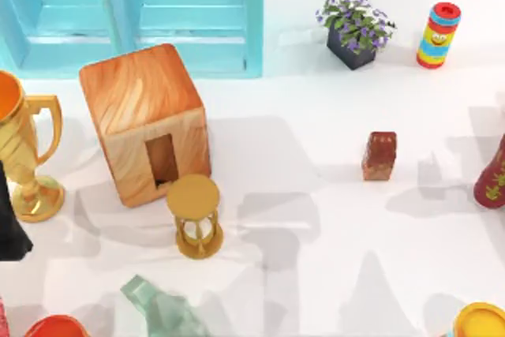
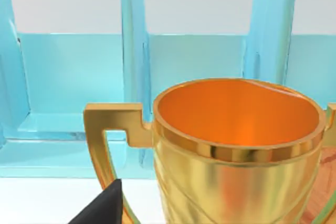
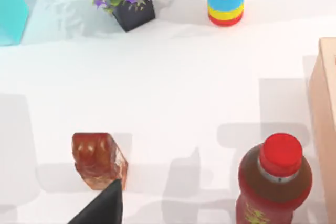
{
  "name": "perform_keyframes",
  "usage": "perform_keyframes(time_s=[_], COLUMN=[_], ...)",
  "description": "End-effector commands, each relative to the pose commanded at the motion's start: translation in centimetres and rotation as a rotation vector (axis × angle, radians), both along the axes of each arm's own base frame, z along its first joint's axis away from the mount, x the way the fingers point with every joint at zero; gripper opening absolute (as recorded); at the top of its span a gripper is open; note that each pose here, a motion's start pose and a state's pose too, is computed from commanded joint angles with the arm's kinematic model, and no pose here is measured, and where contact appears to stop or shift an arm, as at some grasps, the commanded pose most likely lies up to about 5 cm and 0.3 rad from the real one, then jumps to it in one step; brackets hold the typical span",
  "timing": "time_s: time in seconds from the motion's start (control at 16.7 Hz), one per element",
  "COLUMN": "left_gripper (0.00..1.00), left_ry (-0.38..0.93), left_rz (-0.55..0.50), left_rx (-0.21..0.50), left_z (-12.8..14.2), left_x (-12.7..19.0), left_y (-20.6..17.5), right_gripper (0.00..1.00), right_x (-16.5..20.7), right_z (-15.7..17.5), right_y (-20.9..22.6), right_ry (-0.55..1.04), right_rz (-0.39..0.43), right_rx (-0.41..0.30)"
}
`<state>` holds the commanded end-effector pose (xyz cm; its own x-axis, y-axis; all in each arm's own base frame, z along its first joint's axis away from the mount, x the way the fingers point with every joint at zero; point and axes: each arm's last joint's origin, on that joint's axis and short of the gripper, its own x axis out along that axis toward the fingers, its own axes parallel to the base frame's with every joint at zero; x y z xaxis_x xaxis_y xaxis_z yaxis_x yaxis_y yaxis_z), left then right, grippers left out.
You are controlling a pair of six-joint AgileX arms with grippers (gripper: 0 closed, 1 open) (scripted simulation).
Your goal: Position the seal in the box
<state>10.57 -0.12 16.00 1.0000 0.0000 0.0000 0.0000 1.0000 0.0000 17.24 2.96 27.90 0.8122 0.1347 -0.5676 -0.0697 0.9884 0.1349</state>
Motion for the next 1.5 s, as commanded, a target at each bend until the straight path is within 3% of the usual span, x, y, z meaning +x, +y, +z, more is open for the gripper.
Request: perform_keyframes(time_s=[0.18, 0.42, 0.84, 1.14, 1.5], left_gripper=[1.0, 1.0, 1.0, 1.0, 1.0], left_ry=[0.0, 0.0, 0.0, 0.0, 0.0], left_rz=[0.0, 0.0, 0.0, 0.0, 0.0], left_rx=[0.0, 0.0, 0.0, 0.0, 0.0], left_z=[0.0, 0.0, 0.0, 0.0, 0.0], left_x=[0.0, 0.0, 0.0, 0.0, 0.0], left_y=[0.0, 0.0, 0.0, 0.0, 0.0], right_gripper=[1.0, 1.0, 1.0, 1.0, 1.0], right_x=[4.9, 10.8, 19.4, 21.4, 21.5], right_z=[1.8, 1.7, -3.1, -5.6, -5.8], right_y=[1.8, 5.0, 11.7, 14.4, 14.3], right_ry=[0.189, 0.43, 0.816, 0.95, 0.954], right_rz=[0.011, 0.02, 0.006, -0.008, -0.012], right_rx=[-0.002, -0.02, -0.104, -0.152, -0.151])
